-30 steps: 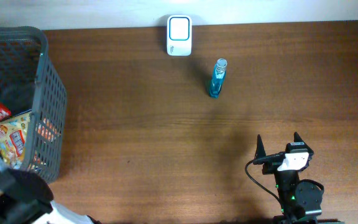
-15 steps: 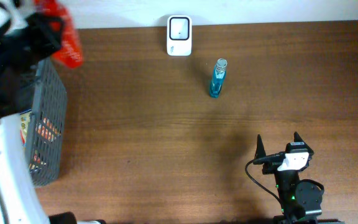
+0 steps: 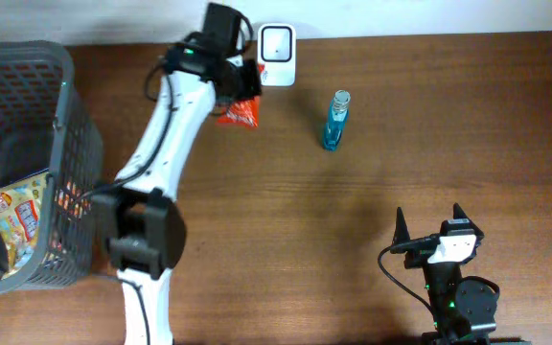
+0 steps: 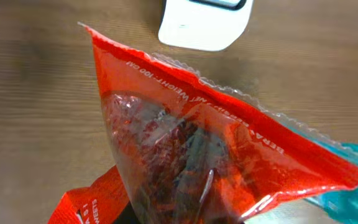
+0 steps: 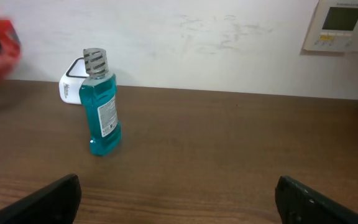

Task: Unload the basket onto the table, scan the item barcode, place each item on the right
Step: 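Carry the red bag to the scanner and drop it beside the bottle, then reach into the basket with the left gripper and grasp the yellow snack bag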

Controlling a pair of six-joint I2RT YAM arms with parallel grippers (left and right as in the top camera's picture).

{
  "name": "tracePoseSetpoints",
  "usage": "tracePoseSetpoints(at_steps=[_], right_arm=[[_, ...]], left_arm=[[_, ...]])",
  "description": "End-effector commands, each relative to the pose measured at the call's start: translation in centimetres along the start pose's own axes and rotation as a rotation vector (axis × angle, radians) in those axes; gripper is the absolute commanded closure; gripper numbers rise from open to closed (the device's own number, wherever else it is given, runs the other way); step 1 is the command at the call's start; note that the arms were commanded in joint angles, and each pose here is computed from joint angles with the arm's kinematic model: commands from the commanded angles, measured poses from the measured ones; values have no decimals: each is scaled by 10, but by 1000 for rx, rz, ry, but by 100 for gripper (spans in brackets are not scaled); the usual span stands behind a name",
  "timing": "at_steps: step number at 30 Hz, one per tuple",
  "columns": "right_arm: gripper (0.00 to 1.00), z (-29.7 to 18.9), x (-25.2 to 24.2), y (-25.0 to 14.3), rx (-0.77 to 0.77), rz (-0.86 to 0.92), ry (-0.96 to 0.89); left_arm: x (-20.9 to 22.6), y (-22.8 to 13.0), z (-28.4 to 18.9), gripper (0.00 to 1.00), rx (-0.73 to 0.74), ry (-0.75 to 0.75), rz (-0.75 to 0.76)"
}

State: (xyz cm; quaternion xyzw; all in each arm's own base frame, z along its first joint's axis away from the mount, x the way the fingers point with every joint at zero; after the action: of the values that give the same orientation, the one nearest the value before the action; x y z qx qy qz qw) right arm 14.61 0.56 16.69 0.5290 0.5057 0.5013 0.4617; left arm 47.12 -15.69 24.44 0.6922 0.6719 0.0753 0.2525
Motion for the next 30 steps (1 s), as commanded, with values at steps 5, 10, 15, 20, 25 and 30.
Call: tracePoseSetpoints(at_steps=[5, 10, 15, 20, 25, 30], right_arm=[[2, 0, -1, -3, 6, -6, -5], [2, 0, -1, -3, 6, -6, -5], [2, 0, -1, -3, 6, -6, -5], [2, 0, -1, -3, 6, -6, -5], [2, 0, -1, -3, 6, -6, -5], [2, 0, -1, -3, 6, -6, -5]], left_arm=[[-24, -18, 72, 78, 57, 5, 55], [-42, -25, 74, 56, 63, -12, 88], [-50, -27, 73, 52, 59, -21, 102], [-45, 3, 25, 50, 3, -23, 141], [-11, 26, -65, 49, -33, 116, 78], [41, 26, -159, 42, -106, 169, -34]])
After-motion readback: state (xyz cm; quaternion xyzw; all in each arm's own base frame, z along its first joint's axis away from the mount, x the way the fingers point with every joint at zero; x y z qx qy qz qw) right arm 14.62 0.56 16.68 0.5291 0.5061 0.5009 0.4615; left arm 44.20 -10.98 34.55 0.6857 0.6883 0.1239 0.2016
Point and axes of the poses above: each gripper's point midway between its finger pads, its own z axis out along the fingers, its own x axis along the line the jaws close on, y = z × x, the point moved 10 cm from there along -z, back along the fingers, and after that the axes turned 6 degrees about z, right-handed, at the moved point
